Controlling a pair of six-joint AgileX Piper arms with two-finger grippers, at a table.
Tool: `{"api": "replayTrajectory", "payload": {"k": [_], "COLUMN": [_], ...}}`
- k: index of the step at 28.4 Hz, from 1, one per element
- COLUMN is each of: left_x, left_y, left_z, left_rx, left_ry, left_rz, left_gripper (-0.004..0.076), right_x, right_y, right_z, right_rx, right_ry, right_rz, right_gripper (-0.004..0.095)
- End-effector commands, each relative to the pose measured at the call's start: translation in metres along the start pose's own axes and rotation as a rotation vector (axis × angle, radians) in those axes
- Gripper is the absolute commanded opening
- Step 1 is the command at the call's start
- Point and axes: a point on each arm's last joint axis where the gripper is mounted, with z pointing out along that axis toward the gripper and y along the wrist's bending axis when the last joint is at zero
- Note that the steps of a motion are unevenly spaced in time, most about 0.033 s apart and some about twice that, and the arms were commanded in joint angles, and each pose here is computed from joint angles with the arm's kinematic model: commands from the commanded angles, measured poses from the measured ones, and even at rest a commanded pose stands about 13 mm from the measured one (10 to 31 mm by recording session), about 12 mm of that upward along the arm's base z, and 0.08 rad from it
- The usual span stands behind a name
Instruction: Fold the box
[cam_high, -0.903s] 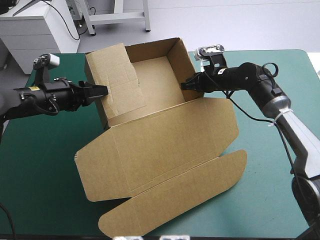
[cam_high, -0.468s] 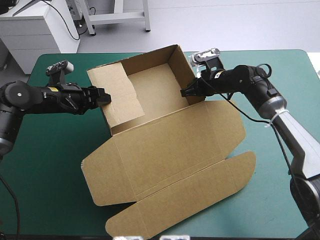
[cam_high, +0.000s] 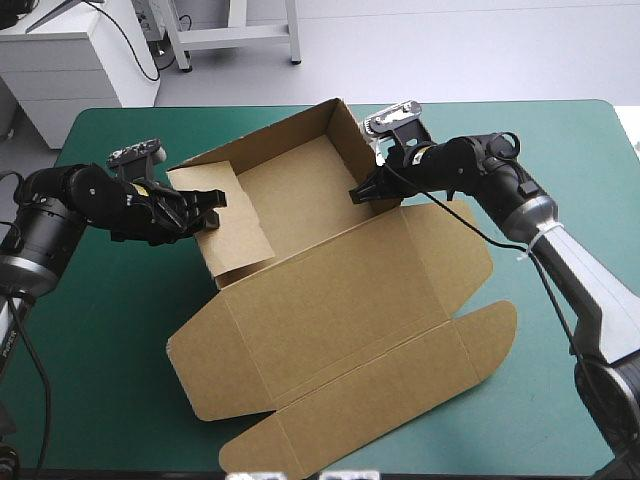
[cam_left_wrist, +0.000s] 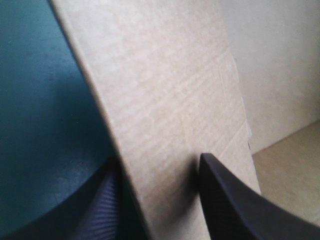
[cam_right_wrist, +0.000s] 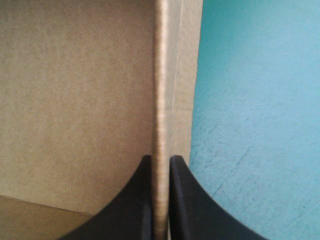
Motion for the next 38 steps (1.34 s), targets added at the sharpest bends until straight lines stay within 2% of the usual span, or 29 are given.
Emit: {"api": "replayTrajectory", "payload": {"k": [1, 4, 7, 11, 14, 15, 22, 26, 31, 38], "left_x": [-0.005, -0.003, -0.003, -0.002, -0.002, -0.002, -0.008, -0.02, -0.042, -0.069], "left_y": [-0.002, -0.001, -0.001, -0.002, -0.004, -0.004, -0.016, -0.019, -0.022, -0.064], "left_z": [-0.012, -0.011, -0.011, -0.01, -0.01, -0.01, -0.022, -0.031, -0.029, -0.013], "left_rx": [-0.047, -0.094, -0.119, -0.107, -0.092, -0.088, -0.01, -0.058, -0.168, -0.125], "left_ry": [-0.079, -0.072, -0.084, -0.079, -0.074, -0.075, -0.102, -0.126, -0.062, -0.088], "left_rz": [-0.082, -0.096, -0.087, -0.079, -0.079, -0.075, -0.026, 0.017, 0.09, 0.217], "left_gripper": [0.0328, 0.0322, 0.0261, 0.0139, 0.0007, -0.0008, -0.0008, -0.0008, -0.0008, -0.0008], "right_x": [-0.022, -0.02, -0.018, -0.017, -0.017, -0.017, -0.008, -0.005, 0.0, 0.018], "right_y": [0.017, 0.018, 0.019, 0.019, 0.019, 0.018, 0.007, 0.004, 0.005, 0.008], "right_z": [-0.034, -0.034, -0.034, -0.034, -0.034, -0.034, -0.038, -0.057, -0.088, -0.108], "right_rx": [-0.08, -0.085, -0.094, -0.096, -0.094, -0.089, 0.045, 0.119, 0.174, 0.193], "right_ry": [-0.128, -0.115, -0.089, -0.08, -0.079, -0.076, 0.027, 0.051, 0.088, 0.26], "right_rz": [0.069, 0.08, 0.08, 0.084, 0.085, 0.079, 0.023, 0.008, 0.012, 0.072], "right_gripper": [-0.0012, -0.0012, -0.0012, -0.0012, -0.0012, -0.0012, -0.0012, -0.0014, -0.0014, -0.0014]}}
